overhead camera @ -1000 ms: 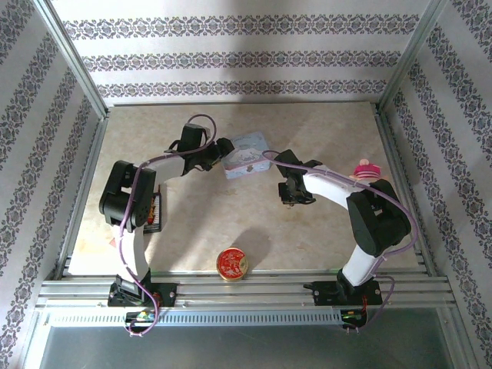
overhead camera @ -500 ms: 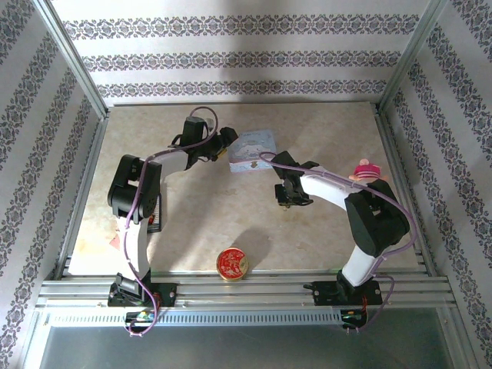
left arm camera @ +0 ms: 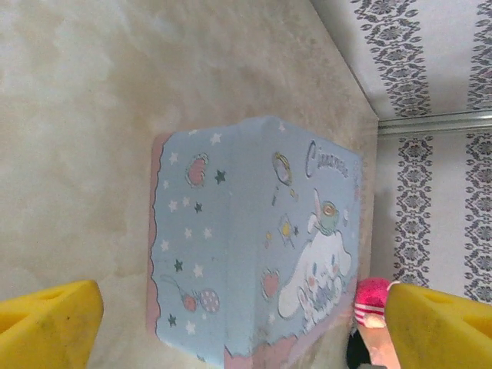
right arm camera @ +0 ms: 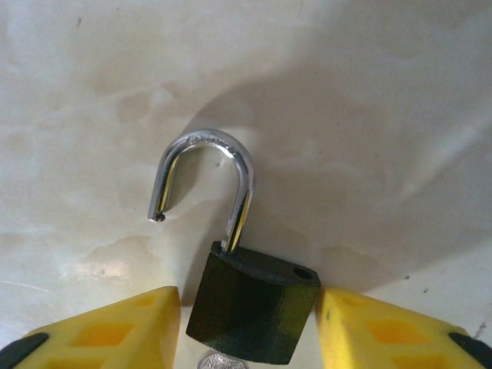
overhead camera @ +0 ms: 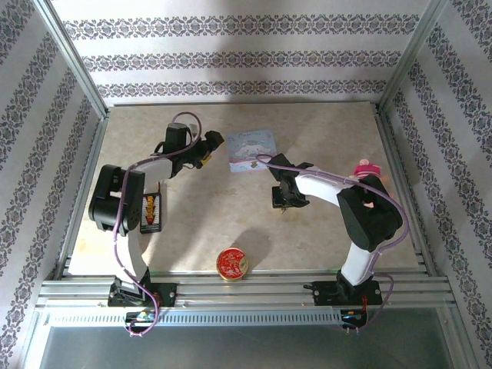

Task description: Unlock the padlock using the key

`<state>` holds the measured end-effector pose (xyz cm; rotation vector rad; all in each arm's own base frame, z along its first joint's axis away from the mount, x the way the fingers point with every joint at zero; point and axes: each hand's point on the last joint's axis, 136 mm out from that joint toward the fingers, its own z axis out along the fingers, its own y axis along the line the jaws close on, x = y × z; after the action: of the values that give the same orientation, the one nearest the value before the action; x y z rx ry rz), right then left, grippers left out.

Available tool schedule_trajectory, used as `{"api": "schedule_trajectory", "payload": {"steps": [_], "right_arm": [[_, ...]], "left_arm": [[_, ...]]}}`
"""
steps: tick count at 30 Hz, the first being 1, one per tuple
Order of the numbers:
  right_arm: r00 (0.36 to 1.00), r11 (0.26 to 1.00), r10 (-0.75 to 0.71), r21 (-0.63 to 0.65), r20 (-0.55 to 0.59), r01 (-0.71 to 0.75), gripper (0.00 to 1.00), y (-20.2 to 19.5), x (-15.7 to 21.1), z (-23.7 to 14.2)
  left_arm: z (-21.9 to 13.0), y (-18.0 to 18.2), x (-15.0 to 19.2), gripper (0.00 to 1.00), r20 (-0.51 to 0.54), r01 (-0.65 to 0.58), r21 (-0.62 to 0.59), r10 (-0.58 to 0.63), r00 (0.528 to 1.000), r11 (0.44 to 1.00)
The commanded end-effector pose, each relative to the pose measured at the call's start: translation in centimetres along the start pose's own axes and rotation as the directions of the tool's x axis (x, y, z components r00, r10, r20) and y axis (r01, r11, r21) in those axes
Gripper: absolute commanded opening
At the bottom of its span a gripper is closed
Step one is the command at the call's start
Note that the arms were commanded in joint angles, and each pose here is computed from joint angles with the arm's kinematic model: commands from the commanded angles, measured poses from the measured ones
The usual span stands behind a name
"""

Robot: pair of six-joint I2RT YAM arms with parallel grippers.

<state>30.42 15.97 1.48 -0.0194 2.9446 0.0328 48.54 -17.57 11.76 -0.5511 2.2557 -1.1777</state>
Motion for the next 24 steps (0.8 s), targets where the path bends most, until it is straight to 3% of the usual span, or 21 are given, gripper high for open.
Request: {"api": "schedule_trajectory", "payload": {"steps": [1, 7, 12, 19, 24], "right_arm": [[0.999, 1.0, 0.007, -0.005, 0.041, -0.007, 0.5, 0.4, -0.7, -1.8], [0.988, 1.0, 0.025, -0.008, 0.151, -0.024, 0.53, -0.5, -1.8, -6.0], [0.963, 0.999, 0.048, -0.012, 0.264, -0.046, 0.55, -2.1, -2.2, -9.3], [0.9, 0.995, 0.096, -0.035, 0.425, -0.089, 0.63, -5.5, -2.2, -12.5], [0.844, 0.994, 0.111, -0.04, 0.525, -0.106, 0.69, -7.7, -2.3, -13.7]], "left_arm": [[-2.6, -0.9, -0.7, 0.99, 0.042, -0.051, -0.012, 0.051, 0.998, 0.999], [-7.1, -0.1, -1.0, 0.99, 0.112, -0.096, -0.117, 0.109, 0.988, 0.989], [-12.2, 2.0, -0.9, 0.99, 0.217, -0.121, -0.271, 0.183, 0.959, 0.955], [-19.5, 4.5, -0.5, 0.99, 0.409, -0.124, -0.431, 0.316, 0.856, 0.894], [-23.3, 6.2, 0.2, 0.99, 0.498, -0.153, -0.517, 0.441, 0.747, 0.842]]}}
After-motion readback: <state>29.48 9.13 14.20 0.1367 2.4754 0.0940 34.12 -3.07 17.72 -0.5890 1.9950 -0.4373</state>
